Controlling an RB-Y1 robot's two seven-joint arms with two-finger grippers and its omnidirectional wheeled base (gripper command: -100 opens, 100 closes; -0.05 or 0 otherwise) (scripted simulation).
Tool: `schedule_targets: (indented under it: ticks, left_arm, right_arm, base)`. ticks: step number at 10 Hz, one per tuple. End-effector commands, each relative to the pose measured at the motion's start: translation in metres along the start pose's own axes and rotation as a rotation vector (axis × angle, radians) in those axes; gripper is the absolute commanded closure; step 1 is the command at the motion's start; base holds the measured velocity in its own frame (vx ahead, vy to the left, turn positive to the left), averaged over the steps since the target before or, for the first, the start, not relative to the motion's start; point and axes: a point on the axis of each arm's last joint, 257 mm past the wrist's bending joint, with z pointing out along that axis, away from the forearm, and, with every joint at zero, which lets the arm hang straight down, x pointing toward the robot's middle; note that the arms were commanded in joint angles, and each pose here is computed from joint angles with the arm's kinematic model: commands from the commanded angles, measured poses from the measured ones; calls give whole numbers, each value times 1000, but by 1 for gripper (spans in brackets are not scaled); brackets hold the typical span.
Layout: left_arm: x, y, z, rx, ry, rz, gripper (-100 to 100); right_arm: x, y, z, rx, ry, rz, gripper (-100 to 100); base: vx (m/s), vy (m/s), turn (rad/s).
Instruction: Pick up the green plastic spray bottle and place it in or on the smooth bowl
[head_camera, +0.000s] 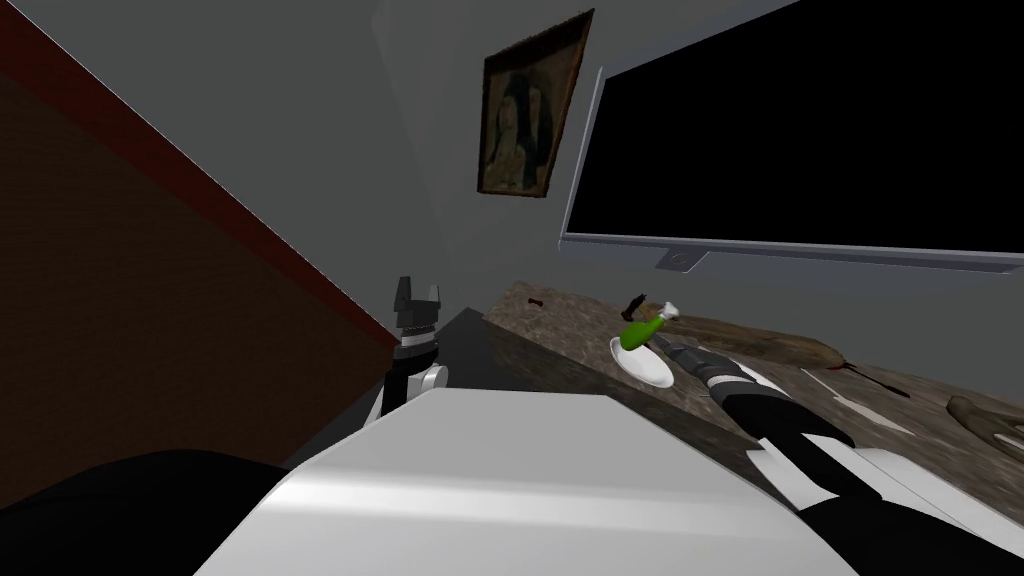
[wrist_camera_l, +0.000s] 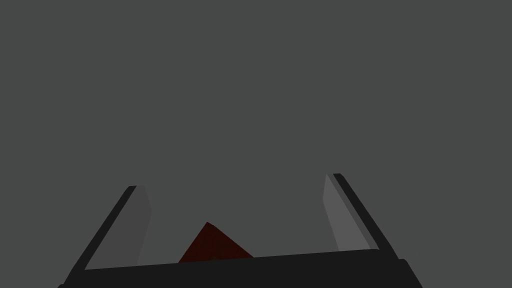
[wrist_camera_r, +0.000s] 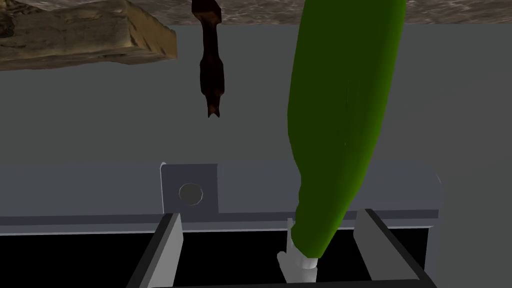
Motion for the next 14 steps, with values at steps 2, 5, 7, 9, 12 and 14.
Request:
schedule_targets:
  ticks: [2,5,7,9,12,14]
  left_arm:
    - [0,0,0,0,0,0,0]
    - [0,0,0,0,0,0,0]
    - [0,0,0,0,0,0,0]
    - [0,0,0,0,0,0,0]
    - [0,0,0,0,0,0,0]
    - [0,0,0,0,0,0,0]
  right_arm:
    - [-16,12,-10,-13,-3,-3,-100]
    - [-29,26,-21,-30,-2,-6,-100]
    - [-37,36,-29,-43,2,-9,-100]
    - [-40,42,-32,-50,4,-11,-100]
    - [-40,42,-32,-50,4,-11,-100]
    - [-40,42,-32,-50,4,-11,-100]
  base:
    - [38,-38,-86]
    - [8,8,-29]
    - [7,9,-25]
    - [5,6,-18]
    - [-5,-6,17]
    - [4,5,-15]
